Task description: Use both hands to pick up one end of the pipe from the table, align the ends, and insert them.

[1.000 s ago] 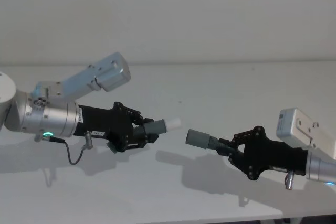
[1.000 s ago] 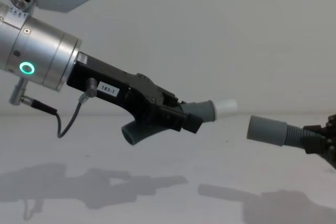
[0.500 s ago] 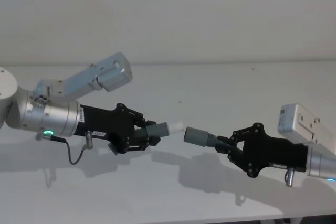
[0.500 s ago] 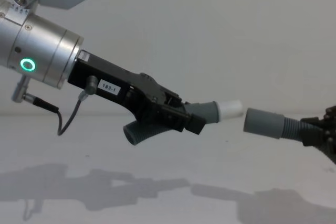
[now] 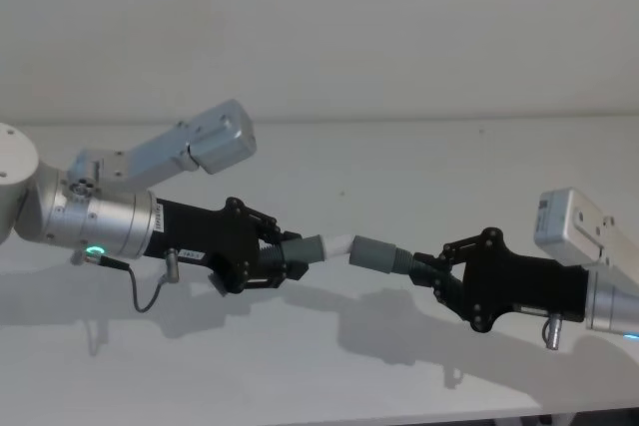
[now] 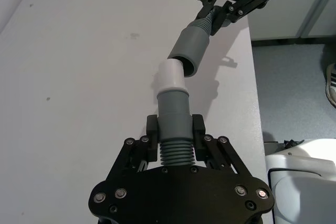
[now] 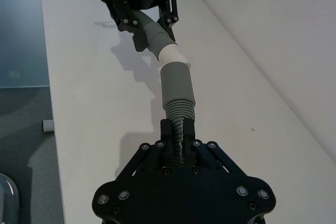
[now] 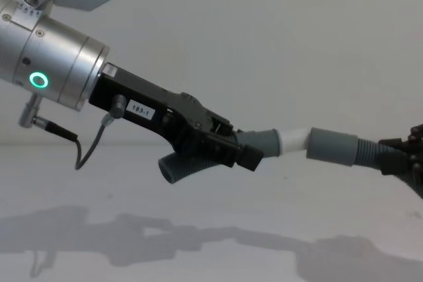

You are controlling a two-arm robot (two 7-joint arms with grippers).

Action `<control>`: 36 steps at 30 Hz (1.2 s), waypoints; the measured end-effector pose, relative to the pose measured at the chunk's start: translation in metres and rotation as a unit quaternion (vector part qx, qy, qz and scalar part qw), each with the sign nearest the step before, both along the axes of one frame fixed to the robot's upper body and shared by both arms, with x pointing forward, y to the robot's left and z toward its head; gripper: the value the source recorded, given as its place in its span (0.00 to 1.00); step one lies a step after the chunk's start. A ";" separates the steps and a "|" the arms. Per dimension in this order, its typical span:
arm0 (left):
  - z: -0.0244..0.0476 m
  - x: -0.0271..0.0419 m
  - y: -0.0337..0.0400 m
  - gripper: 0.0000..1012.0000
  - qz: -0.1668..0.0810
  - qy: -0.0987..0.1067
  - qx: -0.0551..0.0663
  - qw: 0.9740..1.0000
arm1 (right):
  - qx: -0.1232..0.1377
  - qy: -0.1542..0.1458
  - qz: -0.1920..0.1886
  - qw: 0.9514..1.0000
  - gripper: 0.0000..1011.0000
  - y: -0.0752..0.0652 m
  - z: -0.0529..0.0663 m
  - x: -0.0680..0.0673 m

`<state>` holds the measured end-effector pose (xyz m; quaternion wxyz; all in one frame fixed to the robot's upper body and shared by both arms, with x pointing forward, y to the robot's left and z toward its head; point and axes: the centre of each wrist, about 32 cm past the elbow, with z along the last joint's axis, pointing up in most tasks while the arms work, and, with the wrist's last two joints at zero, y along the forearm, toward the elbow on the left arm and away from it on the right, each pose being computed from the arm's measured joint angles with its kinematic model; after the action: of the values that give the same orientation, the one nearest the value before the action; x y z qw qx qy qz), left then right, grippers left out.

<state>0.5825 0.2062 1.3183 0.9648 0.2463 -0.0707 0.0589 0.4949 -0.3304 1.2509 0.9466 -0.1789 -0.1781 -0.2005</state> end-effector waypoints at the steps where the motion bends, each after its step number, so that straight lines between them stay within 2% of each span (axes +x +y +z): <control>1: 0.0001 0.0001 -0.0001 0.34 0.000 0.000 0.000 1.000 | 0.000 0.000 0.000 1.000 0.10 0.000 0.000 0.000; 20: -0.0002 0.0013 0.0036 0.34 -0.009 0.007 -0.009 1.000 | 0.005 0.004 0.007 1.000 0.10 0.003 0.002 0.005; 36: -0.0005 0.0046 0.0057 0.34 -0.019 0.014 -0.003 1.000 | 0.006 0.003 0.019 1.000 0.10 0.006 0.005 0.008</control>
<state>0.5871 0.2119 1.3178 0.9673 0.2433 -0.0616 0.0376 0.5030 -0.3248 1.2556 0.9519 -0.1704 -0.1771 -0.1831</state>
